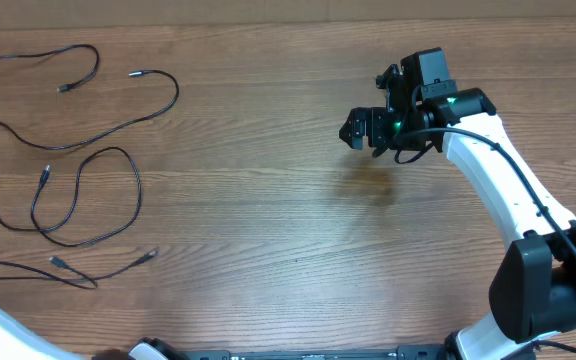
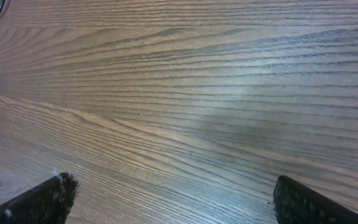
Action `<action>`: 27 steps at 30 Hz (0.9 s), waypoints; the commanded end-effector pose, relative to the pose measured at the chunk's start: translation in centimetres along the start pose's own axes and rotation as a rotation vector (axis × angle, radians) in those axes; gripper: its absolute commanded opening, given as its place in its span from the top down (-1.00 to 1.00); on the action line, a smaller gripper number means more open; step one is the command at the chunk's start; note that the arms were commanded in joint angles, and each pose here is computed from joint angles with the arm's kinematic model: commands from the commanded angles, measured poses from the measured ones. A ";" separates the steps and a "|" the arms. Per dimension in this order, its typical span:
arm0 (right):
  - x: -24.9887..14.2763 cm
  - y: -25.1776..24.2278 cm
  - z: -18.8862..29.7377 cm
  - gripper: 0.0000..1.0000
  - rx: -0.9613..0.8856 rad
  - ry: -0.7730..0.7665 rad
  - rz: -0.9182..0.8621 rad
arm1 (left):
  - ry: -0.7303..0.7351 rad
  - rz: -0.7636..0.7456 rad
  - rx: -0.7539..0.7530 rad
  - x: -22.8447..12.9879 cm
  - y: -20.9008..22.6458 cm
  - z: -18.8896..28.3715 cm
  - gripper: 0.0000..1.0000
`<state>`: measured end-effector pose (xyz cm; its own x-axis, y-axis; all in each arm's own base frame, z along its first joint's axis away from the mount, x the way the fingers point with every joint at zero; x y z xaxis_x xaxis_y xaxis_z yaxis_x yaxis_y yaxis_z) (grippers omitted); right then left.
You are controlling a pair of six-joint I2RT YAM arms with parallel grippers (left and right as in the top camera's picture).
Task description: Untangle cables
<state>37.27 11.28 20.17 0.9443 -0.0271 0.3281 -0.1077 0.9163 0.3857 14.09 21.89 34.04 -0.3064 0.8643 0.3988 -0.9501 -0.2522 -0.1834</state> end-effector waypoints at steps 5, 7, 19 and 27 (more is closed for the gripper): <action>0.5 0.4 1.0 -1.00 0.003 -0.035 0.014 | -0.131 0.050 0.140 2.7 -2.0 -5.5 0.91; 0.5 0.4 1.0 -1.00 0.003 -0.035 0.014 | -0.170 0.029 0.194 3.5 -2.7 -7.7 0.91; 0.5 0.4 1.0 -1.00 0.003 -0.035 0.014 | -0.159 -0.211 0.529 3.4 -3.7 -19.1 0.86; 0.5 0.4 1.0 -1.00 0.003 -0.035 0.014 | 0.024 -0.342 0.446 1.3 -5.1 -24.4 0.46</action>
<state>37.27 11.27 20.17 0.9443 -0.0276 0.3279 -0.1067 0.9169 0.3845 19.67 34.95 15.05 -0.0347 0.9043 0.4254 -0.9145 -0.2005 0.3515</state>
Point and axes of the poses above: each gripper's point midway between its finger pads, its own z axis back along the fingers, its own y axis along the line the jaws close on, x = y × z, the point moved 8 cm from there along z, back along the fingers, and after that the axes turned 2 degrees about -z, right-handed, at the moved point
